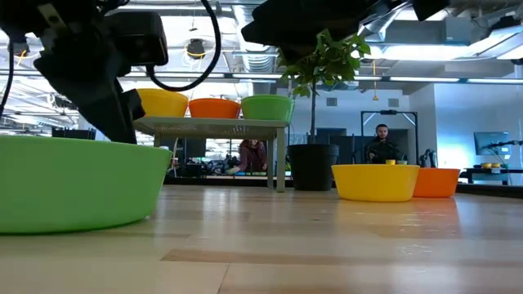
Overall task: Pick & Place Mini bowls
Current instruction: Stack the green bowl on top of the other green bowls on the shelf
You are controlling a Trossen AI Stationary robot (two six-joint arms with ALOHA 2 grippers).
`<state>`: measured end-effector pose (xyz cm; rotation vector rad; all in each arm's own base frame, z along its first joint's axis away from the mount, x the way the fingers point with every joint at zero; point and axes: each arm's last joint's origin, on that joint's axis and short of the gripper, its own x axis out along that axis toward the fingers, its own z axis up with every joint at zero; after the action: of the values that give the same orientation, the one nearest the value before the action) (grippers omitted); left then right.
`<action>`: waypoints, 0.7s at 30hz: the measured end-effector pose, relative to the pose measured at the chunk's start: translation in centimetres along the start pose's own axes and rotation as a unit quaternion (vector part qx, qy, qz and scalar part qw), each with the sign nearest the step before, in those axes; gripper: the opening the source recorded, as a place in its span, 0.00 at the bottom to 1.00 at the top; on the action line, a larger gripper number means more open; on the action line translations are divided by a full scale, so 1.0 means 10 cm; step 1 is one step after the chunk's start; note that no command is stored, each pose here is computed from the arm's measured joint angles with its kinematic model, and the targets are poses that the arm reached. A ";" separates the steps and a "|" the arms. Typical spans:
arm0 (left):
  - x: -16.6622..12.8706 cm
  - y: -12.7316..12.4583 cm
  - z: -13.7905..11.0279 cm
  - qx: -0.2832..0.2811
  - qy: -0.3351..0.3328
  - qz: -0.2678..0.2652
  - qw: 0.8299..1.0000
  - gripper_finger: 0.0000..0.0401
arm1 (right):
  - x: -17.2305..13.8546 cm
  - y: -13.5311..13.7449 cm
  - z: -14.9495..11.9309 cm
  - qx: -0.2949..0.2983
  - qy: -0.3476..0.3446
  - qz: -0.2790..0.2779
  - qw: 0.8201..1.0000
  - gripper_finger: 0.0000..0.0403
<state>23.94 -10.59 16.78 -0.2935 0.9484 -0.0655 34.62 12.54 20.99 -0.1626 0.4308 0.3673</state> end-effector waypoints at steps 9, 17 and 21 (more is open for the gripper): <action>0.02 0.06 -0.07 -0.007 0.024 0.045 0.999 0.37 | 0.04 0.06 -0.03 -0.003 0.001 0.016 1.000 0.48; 0.02 0.06 -0.08 -0.008 0.029 0.035 0.999 0.36 | 0.17 0.13 -0.07 -0.006 -0.024 0.022 0.999 0.47; 0.04 0.10 -0.15 -0.008 0.038 0.042 0.998 0.30 | 0.33 0.15 -0.17 -0.007 -0.012 0.028 1.000 0.44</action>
<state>22.94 -10.05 15.36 -0.2661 1.0354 0.0079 36.21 14.60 17.89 -0.1600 0.4104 0.4274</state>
